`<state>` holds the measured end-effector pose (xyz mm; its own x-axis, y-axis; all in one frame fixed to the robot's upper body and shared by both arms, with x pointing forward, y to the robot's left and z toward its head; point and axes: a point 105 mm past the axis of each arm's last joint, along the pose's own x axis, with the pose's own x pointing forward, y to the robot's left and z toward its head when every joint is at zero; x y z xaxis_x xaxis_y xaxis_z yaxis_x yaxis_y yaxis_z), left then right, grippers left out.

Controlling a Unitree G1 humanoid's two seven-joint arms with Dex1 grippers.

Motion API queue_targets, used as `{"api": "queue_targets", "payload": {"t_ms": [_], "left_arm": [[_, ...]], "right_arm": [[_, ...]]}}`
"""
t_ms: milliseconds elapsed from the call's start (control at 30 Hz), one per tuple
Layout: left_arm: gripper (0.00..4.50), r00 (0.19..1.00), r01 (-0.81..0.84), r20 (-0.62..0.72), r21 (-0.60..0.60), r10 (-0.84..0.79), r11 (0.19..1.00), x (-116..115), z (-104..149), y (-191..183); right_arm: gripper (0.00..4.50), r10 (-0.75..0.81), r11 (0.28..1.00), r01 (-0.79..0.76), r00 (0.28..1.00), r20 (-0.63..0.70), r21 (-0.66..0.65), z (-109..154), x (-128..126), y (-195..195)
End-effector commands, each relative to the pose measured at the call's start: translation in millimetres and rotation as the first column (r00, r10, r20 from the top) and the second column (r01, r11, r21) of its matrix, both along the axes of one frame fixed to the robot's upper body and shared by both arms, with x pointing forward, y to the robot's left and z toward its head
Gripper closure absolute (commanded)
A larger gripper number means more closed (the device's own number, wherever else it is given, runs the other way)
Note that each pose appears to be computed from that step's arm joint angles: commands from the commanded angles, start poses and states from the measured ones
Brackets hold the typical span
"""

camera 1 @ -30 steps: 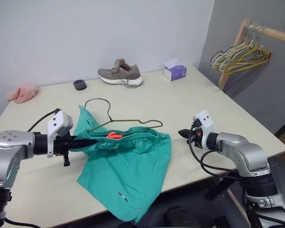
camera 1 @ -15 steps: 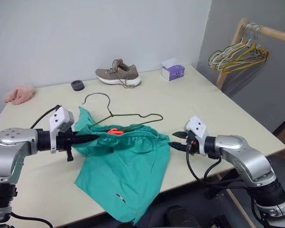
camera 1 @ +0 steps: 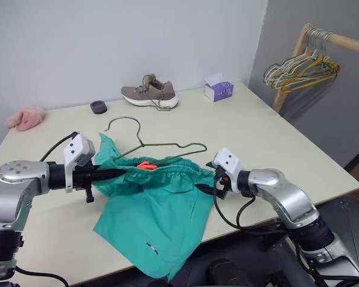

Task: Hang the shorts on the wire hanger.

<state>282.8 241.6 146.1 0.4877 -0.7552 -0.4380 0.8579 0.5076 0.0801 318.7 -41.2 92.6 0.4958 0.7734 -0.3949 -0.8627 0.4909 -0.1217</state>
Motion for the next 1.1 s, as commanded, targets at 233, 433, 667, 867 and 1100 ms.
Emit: {"api": "queue_targets", "payload": {"t_ms": [233, 433, 667, 867, 1100], "left_arm": [[4.5, 0.998, 0.013, 0.064, 0.005, -0.013, 1.0, 3, 13, -4], [4.5, 0.999, 0.005, 0.053, -0.014, -0.004, 1.0, 1, 12, -4], [4.5, 1.0, -0.012, 0.004, 0.004, 0.012, 1.0, -8, 12, 11], [4.5, 0.999, -0.036, -0.026, 0.05, 0.038, 0.998, -12, 12, 27], [4.5, 0.998, -0.051, -0.02, 0.105, 0.053, 0.993, -11, 13, 38]], "right_arm": [[3.04, -0.088, 0.99, 0.086, 0.996, 0.019, 0.116, 16, 19, -4], [4.48, -0.138, 0.979, 0.131, 0.99, 0.037, 0.158, 24, 25, -10], [4.48, -0.207, 0.962, 0.202, 0.978, 0.013, 0.182, 27, 32, -26], [4.48, -0.238, 0.957, 0.233, 0.971, 0.013, 0.171, 28, 34, -40], [4.48, -0.257, 0.953, 0.251, 0.966, 0.012, 0.171, 30, 33, -46]]}}
